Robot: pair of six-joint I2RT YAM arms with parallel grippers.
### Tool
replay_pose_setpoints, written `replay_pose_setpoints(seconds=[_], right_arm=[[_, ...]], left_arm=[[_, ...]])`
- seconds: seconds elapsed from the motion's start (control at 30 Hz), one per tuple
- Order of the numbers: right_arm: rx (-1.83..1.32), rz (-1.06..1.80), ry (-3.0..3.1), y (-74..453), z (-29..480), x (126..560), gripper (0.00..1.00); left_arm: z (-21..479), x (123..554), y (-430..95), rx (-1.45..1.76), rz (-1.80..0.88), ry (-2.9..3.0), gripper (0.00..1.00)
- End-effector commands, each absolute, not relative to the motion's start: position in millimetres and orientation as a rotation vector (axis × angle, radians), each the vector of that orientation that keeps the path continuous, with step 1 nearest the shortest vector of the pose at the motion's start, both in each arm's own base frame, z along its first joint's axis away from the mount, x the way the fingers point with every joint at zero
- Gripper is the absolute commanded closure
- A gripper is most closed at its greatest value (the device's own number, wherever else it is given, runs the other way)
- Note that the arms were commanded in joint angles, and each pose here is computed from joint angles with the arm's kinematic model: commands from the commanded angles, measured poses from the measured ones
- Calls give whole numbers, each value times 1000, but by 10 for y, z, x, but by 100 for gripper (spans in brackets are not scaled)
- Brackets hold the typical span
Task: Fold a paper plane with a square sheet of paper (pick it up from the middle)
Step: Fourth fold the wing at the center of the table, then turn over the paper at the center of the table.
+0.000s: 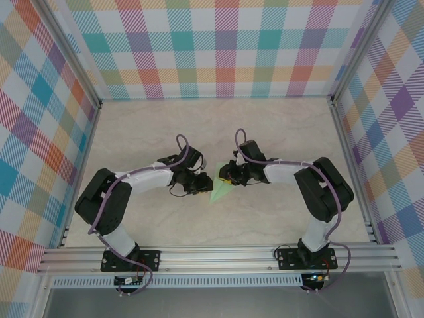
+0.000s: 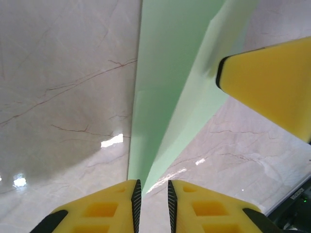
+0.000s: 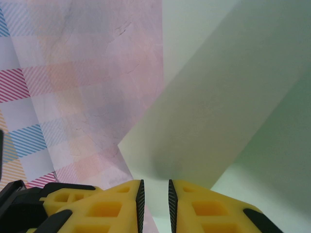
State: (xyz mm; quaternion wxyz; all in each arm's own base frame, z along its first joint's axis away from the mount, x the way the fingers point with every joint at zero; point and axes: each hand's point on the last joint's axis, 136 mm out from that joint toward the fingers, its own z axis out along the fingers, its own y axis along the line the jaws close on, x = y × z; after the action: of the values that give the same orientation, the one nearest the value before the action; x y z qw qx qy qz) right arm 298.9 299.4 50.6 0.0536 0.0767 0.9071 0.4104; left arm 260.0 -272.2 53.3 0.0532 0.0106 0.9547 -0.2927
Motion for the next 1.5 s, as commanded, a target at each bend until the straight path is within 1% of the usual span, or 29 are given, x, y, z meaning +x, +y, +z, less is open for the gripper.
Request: replay_pose_setpoints(seconds=[0.0, 0.13, 0.27, 0.5, 0.83, 1.13, 1.37, 1.47], right_arm=[[258, 1168, 2770, 2946, 531, 3029, 76], [357, 1029, 2799, 2685, 462, 2985, 72], [423, 970, 2814, 2521, 398, 2907, 68], [453, 938, 2857, 2465, 303, 2828, 66], [477, 878, 2888, 2406, 201, 2801, 64], [453, 950, 2897, 2507, 148, 2799, 65], [423, 1059, 2859, 2627, 233, 2845, 68], [419, 1065, 2849, 2641, 255, 2866, 68]], left_arm=[[710, 2569, -2814, 93, -976, 2860, 78], [772, 2629, -2968, 130, -1054, 2847, 80], [659, 2721, -3037, 135, -1034, 2870, 82], [423, 2811, -3034, 116, -956, 2913, 85], [192, 2757, -2983, 120, -911, 2967, 85], [92, 2718, -2951, 112, -889, 2999, 86], [58, 2708, -2950, 113, -888, 3008, 86], [59, 2704, -2953, 113, -891, 3010, 86]])
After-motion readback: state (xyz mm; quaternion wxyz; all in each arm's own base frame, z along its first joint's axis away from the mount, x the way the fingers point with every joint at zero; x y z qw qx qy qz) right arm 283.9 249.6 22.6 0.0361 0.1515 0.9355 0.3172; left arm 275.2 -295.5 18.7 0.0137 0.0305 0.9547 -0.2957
